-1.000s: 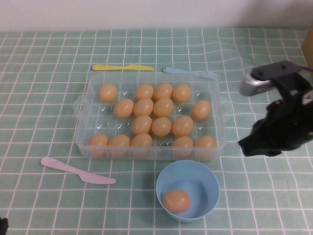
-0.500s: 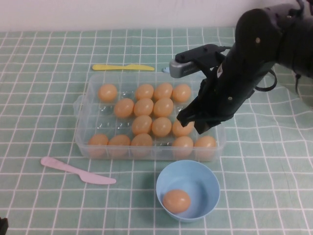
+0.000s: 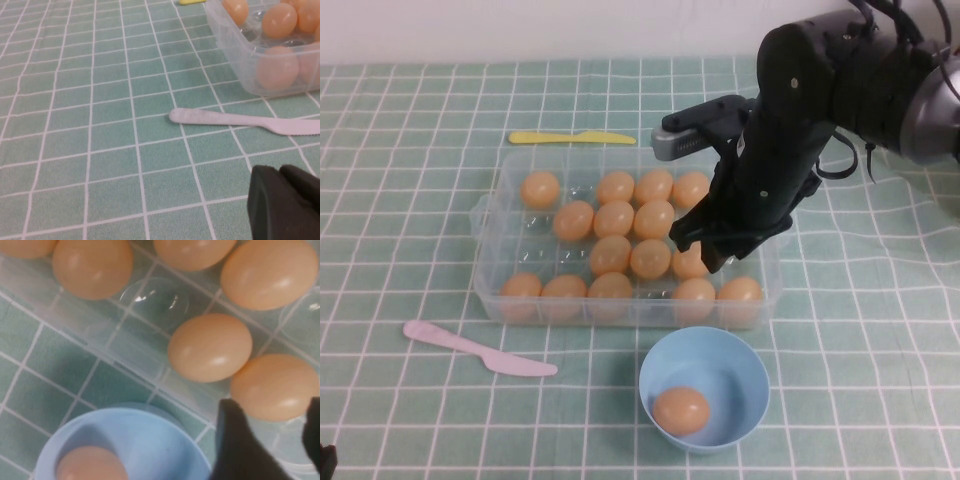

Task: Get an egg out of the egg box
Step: Pick up the egg from the plastic box

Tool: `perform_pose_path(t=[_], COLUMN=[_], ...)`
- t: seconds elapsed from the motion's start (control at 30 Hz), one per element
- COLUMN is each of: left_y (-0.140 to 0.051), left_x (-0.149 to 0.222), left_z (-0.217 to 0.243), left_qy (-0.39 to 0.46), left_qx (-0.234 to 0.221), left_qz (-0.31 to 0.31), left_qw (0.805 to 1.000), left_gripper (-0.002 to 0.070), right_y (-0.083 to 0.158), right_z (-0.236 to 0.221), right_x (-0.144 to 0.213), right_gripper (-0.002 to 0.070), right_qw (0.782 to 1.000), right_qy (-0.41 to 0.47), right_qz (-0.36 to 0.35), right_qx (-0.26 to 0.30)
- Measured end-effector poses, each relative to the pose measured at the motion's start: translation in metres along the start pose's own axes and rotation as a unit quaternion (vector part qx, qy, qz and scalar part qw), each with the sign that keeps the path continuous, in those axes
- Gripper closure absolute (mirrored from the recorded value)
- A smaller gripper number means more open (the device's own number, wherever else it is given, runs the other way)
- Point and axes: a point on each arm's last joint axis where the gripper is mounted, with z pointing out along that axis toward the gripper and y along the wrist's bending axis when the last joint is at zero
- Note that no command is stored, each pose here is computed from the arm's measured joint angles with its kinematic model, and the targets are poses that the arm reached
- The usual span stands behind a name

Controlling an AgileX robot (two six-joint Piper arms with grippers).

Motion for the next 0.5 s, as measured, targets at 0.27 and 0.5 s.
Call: perform_pose_path(t=[0.27, 0.5], left_y=[0.0, 0.0], left_x=[0.0, 0.0], left_z=[0.0, 0.0], left_qy=[0.0, 0.0], left_qx=[0.0, 0.0], left_qz=[0.0, 0.0], left_qw=[1.0, 1.0], left_gripper=[0.0678, 0.0678], right_y=[-0.004, -0.004], right_z=[0.007, 0.018], right_x=[-0.002, -0.004], right_gripper=[0.0253, 0.024], right_qw=[0.999, 0.996], right_qy=[0.006, 0.012], right_qz=[0.051, 0.091], right_qx=[0.009, 0.003])
